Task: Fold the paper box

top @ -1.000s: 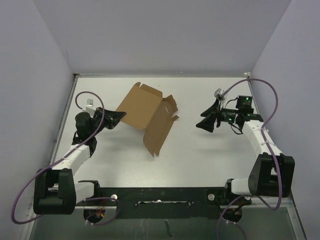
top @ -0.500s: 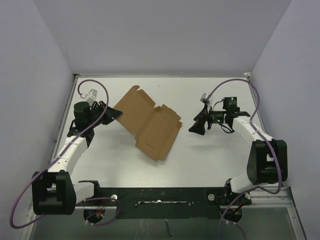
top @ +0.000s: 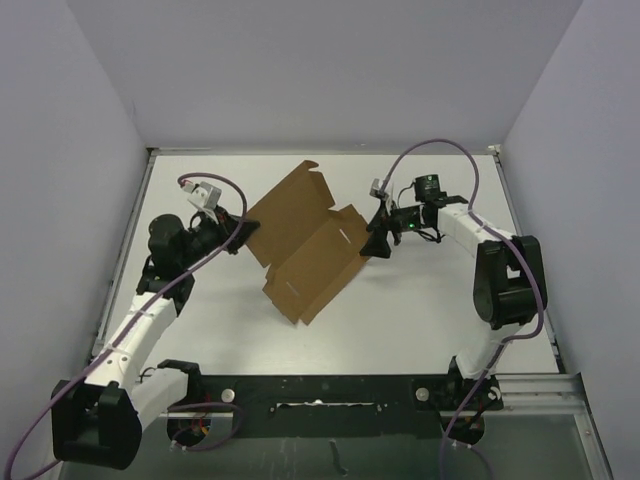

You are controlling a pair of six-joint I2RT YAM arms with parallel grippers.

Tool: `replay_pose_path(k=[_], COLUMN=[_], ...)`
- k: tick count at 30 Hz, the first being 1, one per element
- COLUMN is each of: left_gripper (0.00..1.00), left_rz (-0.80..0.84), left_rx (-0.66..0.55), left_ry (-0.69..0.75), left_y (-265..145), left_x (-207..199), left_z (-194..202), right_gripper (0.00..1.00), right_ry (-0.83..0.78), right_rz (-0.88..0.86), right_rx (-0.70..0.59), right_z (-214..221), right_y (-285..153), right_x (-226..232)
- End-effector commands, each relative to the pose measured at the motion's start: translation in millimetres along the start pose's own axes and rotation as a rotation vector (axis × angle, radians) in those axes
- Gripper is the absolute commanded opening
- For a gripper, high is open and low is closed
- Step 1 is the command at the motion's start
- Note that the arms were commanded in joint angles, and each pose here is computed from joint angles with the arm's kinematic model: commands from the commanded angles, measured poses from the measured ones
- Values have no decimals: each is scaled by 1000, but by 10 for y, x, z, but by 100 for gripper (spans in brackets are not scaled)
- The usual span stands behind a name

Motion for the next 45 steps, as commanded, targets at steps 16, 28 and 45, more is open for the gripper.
replay_pose_path(k=[16, 28, 45], left_gripper=[0, 0, 0], left_rz=[170, 225, 254], left_rx=[-70, -68, -73], left_ry=[225, 251, 353], left_y=[-72, -83, -35], left_x=[-251, -364, -556], left_z=[-133, -159, -343], right_gripper=[85, 61, 2], right_ry=[-44, 2, -47], right_rz=[100, 2, 4], right_rx=[99, 62, 3], right_z=[-181, -180, -265], right_y=[-266, -110, -157], right_x=[-185, -160, -57])
Point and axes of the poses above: each gripper's point midway between its finger pads, its own y axis out along the fingers, its own x axis along the line the jaws close on, z = x × y, the point moved 8 cm from there along -y, back along the fingers, and after that the axes turned 10 degrees about -y, right-handed, at the moved point
